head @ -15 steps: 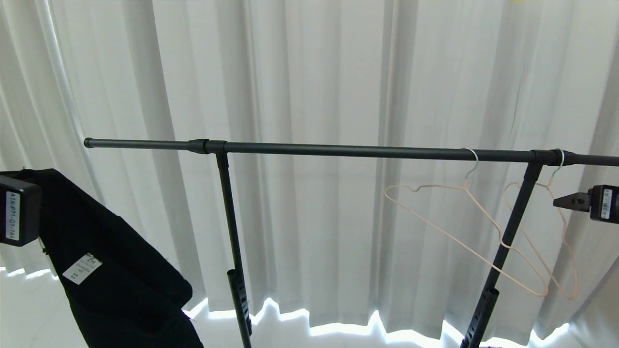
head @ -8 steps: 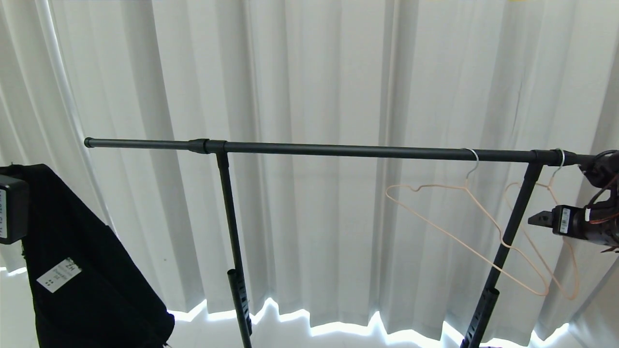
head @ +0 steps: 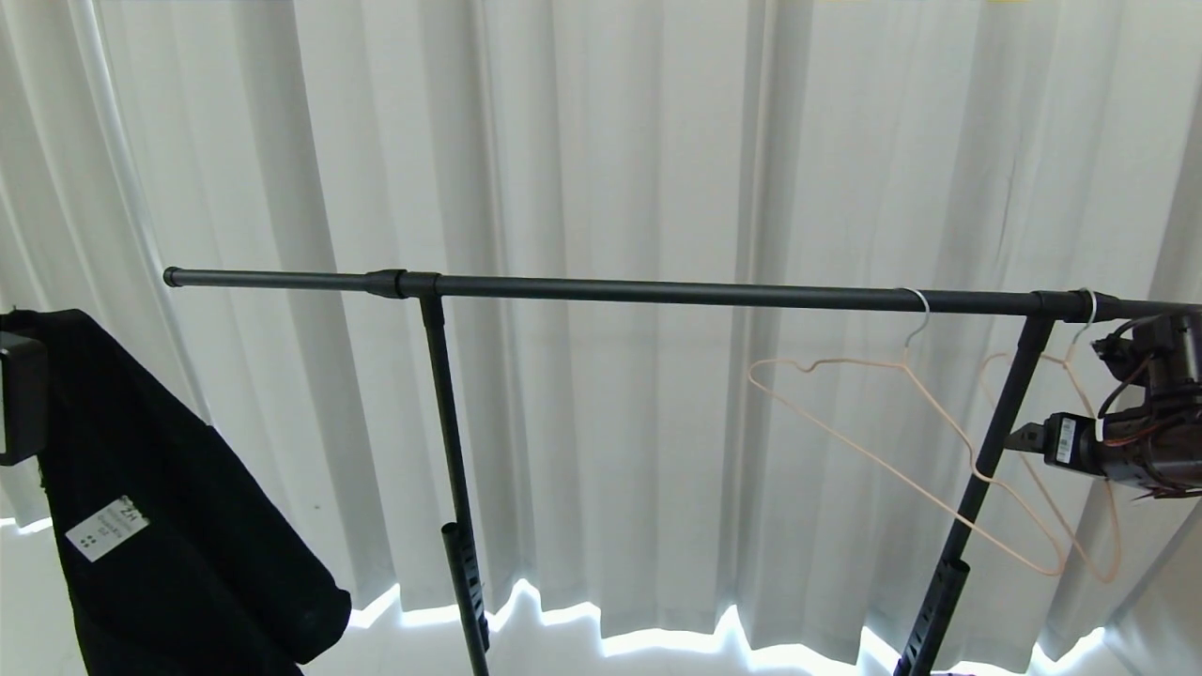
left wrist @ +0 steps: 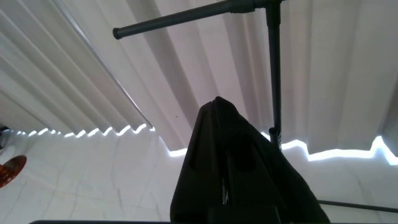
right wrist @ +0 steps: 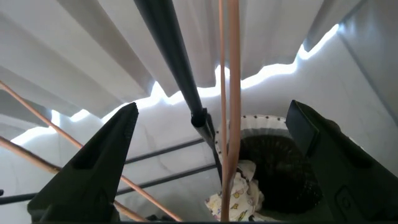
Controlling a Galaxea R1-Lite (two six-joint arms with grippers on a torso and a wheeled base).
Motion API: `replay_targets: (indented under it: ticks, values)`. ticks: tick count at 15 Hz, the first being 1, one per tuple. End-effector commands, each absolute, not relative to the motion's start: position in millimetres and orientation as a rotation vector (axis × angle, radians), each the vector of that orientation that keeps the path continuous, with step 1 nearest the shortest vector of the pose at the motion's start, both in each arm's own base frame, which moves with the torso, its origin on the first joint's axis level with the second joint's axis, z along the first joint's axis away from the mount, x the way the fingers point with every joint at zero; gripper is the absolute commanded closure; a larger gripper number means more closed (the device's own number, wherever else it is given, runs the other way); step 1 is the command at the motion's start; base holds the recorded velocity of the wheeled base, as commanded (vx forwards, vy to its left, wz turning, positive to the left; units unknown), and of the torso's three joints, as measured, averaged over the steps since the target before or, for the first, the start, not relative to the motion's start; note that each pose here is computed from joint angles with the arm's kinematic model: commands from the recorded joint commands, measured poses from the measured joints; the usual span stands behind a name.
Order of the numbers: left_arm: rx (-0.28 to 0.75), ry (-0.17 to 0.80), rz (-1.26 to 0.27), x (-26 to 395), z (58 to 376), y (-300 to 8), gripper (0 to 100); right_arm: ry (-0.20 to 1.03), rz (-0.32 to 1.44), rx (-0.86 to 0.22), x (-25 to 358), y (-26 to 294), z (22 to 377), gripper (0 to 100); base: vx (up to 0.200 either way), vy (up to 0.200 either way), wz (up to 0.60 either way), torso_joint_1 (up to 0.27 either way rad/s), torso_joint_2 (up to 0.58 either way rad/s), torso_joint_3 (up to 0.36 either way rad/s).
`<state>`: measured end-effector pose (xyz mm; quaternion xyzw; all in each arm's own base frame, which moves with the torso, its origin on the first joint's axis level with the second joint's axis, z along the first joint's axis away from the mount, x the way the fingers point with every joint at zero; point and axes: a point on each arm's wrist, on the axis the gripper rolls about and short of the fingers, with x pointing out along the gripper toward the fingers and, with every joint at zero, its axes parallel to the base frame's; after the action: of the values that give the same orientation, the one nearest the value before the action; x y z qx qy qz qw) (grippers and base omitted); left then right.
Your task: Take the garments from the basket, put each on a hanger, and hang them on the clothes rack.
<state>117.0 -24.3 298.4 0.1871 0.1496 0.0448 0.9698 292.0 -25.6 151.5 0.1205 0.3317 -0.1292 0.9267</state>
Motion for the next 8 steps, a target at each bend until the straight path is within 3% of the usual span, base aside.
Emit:
replay_targets:
  ticks: [1,2,8]
  values:
    - [0.38,0.306,0.09,118.4,298.2,-24.7,100,0.684,-0.268,0.245,293.6,-25.8,149.9,0,0.0,0.0,0.0,0.0,0.0,0.0]
    - [0.38,0.306,0.09,118.4,298.2,-24.7,100,0.683,-0.27,0.247,293.1,-26.2,149.9,100,0.0,0.0,0.0,0.0,0.0,0.0]
    - [0.377,0.305,0.092,118.4,298.6,-24.5,100,0.658,-0.264,0.241,289.2,-25.0,157.5,100,0.0,0.0,0.0,0.0,0.0,0.0]
